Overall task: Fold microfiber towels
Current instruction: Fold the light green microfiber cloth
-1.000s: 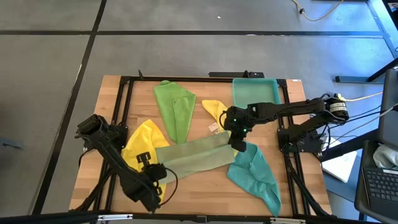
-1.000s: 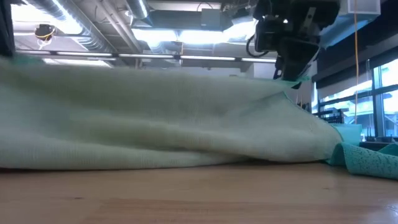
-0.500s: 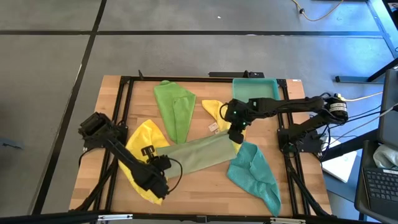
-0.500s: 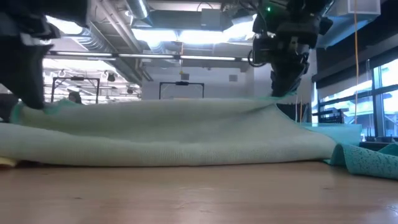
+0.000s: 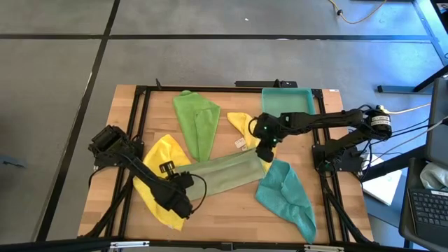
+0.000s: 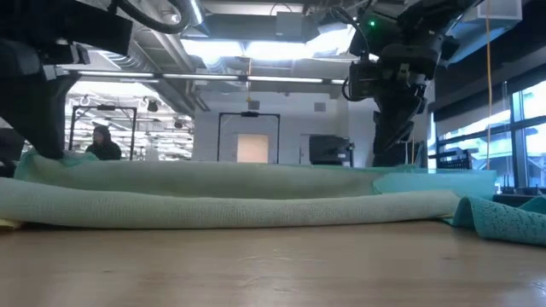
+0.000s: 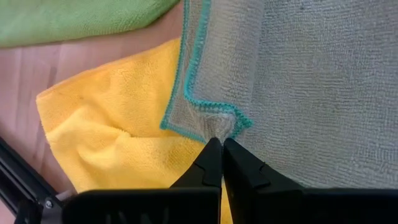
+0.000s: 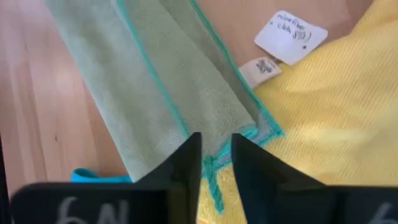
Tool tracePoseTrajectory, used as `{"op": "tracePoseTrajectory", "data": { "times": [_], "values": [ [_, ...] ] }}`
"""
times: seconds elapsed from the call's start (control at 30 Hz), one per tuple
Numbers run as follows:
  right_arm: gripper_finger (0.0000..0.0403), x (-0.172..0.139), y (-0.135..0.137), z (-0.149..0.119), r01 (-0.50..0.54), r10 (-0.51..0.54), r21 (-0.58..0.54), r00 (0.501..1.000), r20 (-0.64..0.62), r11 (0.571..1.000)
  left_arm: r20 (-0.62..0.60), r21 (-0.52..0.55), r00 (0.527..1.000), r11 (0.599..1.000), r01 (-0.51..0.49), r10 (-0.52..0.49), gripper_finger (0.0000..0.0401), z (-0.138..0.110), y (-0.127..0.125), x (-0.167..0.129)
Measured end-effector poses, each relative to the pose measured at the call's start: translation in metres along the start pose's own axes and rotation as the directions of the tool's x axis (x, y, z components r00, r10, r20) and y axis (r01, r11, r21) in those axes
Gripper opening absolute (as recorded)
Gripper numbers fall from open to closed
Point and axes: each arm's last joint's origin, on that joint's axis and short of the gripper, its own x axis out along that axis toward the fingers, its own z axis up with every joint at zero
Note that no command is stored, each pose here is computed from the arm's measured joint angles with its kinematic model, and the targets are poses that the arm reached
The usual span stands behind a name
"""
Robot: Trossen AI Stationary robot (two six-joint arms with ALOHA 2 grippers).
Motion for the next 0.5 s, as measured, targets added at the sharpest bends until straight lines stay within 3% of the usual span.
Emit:
{"op": "tracePoseTrajectory", "data": {
  "times": [0.23,0.5],
  "values": [
    [0.0156,0.000,0.000,0.002,0.004,-0.004,-0.003,1.000,0.016,1.000,-0.002,0.019,1.000,1.000,-0.013,0.013,0.0030,-0.004,0.000,-0.002],
    [0.0165,0.000,0.000,-0.002,-0.021,0.023,0.057,0.999,-0.027,0.998,0.010,0.033,0.994,0.994,-0.109,0.109,0.0063,0.000,0.010,0.001]
  ]
}}
